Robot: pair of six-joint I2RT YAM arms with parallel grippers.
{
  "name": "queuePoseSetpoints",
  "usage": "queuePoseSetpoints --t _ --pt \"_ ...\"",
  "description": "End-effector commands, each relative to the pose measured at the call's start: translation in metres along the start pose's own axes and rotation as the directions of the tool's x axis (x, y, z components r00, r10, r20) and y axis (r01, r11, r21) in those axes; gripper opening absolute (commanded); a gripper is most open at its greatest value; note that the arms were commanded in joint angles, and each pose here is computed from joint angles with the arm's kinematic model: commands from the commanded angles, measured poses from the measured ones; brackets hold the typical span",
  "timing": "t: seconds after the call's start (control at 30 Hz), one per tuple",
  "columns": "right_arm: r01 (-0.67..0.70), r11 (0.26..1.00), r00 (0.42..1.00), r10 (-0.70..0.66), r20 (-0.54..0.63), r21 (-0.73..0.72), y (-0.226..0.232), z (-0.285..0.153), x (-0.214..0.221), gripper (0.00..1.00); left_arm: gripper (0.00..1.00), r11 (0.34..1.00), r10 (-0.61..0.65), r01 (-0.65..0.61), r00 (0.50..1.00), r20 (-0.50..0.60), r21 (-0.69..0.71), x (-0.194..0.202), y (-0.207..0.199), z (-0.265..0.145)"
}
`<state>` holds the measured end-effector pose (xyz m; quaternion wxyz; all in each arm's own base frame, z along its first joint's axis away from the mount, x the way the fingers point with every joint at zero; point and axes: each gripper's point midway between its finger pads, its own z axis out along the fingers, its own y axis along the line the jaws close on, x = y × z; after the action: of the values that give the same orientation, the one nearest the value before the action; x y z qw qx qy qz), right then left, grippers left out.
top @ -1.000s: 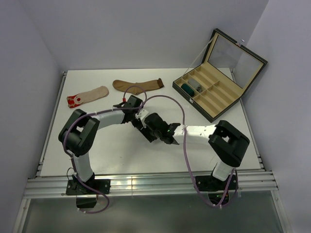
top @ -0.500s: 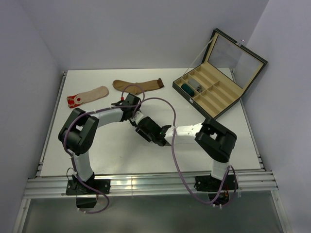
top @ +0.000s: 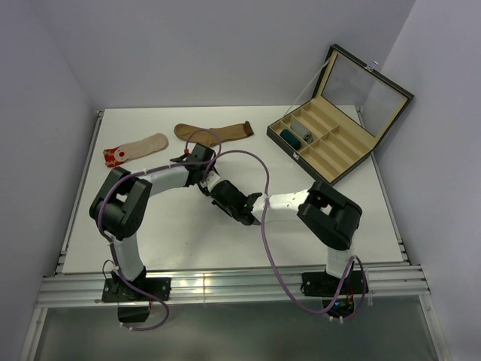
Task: Roll the socks
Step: Roll the sock at the center of the board, then pick up the sock at the center of the board.
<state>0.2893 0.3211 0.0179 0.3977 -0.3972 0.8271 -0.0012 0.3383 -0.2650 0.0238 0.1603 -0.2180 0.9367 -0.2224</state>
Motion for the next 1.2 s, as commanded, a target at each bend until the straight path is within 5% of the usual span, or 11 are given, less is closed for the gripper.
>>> queuePoseSetpoints --t 0.0,0.13,0.23,0.5,0.67,0.97,1.17 --pt "0.065 0.990 0.988 -0.081 -0.131 -0.123 0.022 0.009 0.038 0.00 0.40 0.992 0.087 -0.091 0.995 -0.043 -0.085 0.023 0.013 0.000" --pt "0.039 0.990 0.995 -0.051 -0.087 -0.138 0.015 -0.005 0.022 0.00 0.67 0.995 0.075 -0.074 0.997 0.017 -0.063 0.001 0.003 -0.019" --pt "0.011 0.986 0.999 -0.018 -0.042 -0.169 0.008 -0.021 0.006 0.00 0.79 0.999 0.043 -0.041 0.995 0.089 -0.025 -0.030 -0.007 -0.043" --pt "-0.057 0.984 0.990 0.078 0.117 -0.171 -0.049 -0.065 -0.053 0.00 0.89 0.998 -0.029 0.003 0.922 0.386 0.069 -0.132 -0.024 -0.143" --pt "-0.075 0.994 0.984 0.086 0.159 -0.075 -0.128 -0.080 -0.077 0.00 0.94 0.995 -0.070 0.015 0.785 0.616 0.094 -0.186 -0.001 -0.224" --pt "-0.145 0.982 0.986 0.133 0.100 0.122 -0.271 -0.087 -0.064 0.00 1.00 1.000 -0.013 0.007 0.535 0.845 0.010 -0.229 0.052 -0.321" --pt "-0.175 0.970 0.984 0.175 0.014 0.170 -0.349 -0.073 -0.027 0.00 0.99 0.997 0.080 -0.045 0.455 0.887 -0.067 -0.232 0.054 -0.352"
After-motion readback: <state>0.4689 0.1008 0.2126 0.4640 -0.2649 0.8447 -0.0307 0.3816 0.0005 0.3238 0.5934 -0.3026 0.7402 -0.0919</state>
